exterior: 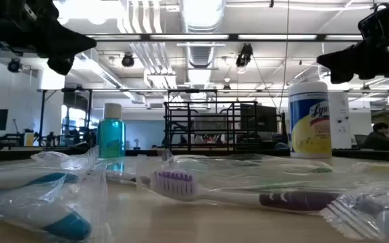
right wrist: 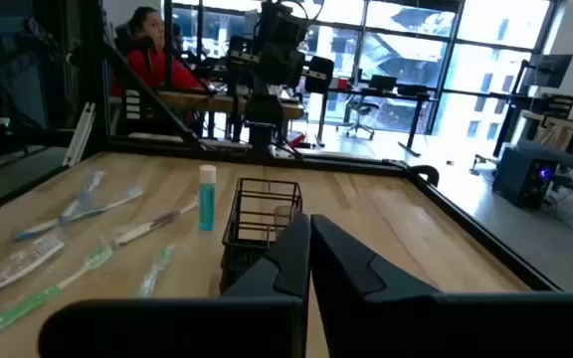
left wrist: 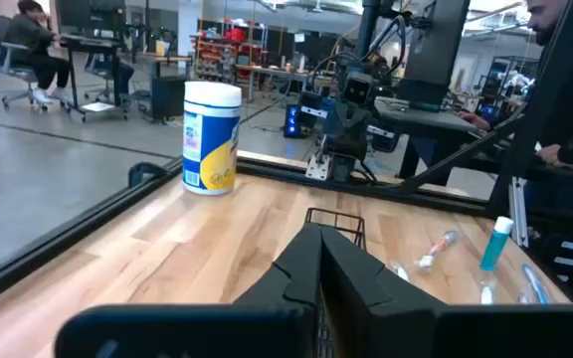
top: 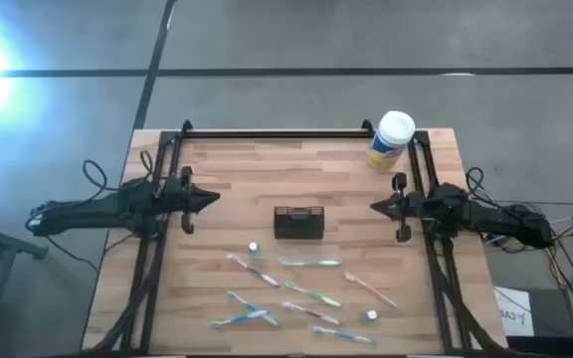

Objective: Pick & Place toothbrushing station
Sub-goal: Put the top blue mouthwash into the black organizer

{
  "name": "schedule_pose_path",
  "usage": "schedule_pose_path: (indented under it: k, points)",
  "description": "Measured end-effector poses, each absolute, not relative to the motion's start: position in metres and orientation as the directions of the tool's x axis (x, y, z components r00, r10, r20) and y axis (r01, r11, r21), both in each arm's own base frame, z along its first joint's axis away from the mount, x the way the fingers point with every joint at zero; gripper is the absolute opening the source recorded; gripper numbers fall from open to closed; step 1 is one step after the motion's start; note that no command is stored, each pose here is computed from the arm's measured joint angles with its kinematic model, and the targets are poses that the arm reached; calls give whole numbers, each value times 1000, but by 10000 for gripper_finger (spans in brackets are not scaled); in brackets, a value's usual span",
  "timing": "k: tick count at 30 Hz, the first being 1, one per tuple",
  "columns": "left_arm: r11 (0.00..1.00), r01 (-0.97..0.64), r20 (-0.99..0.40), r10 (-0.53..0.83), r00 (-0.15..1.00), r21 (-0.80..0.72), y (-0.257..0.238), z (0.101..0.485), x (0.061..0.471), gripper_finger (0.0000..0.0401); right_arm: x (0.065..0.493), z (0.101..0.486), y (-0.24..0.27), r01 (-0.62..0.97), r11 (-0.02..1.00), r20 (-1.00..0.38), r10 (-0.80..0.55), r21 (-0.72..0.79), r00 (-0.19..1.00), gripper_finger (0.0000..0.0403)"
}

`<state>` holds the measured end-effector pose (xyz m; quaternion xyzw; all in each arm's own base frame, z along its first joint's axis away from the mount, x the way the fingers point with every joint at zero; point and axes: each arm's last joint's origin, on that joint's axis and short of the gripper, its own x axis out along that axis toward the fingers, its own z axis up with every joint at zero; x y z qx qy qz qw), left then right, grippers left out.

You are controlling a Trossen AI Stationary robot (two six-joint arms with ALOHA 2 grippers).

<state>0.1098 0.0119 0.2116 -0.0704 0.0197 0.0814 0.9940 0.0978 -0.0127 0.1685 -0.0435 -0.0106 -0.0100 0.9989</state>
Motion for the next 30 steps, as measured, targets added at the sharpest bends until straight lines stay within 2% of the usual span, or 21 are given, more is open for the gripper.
schedule_pose_path:
  k: [13, 15, 18, 19, 25, 30]
  points:
    - [971, -164, -54, 156, 986, -174, 12, 212, 110, 6, 98, 169, -13, 22, 996, 23, -20, -89, 1000, 8]
    - [960, -206, -59, 198, 978, -191, 13, 216, 111, 7, 98, 169, -13, 22, 996, 23, -20, -90, 1000, 8]
    - [898, -381, -138, 358, 924, -221, 18, 225, 111, 3, 98, 169, -13, 22, 996, 23, -20, -90, 1000, 8]
    - [892, -400, -169, 370, 914, -212, 18, 229, 112, 3, 98, 169, -13, 22, 996, 23, -20, -89, 1000, 8]
    - [884, -407, -316, 328, 890, -230, 15, 267, 133, 2, 98, 169, -13, 22, 996, 24, -20, -90, 1000, 8]
    - [894, -410, -455, 295, 840, -179, 11, 298, 161, 4, 98, 169, -13, 23, 996, 24, -21, -86, 999, 8]
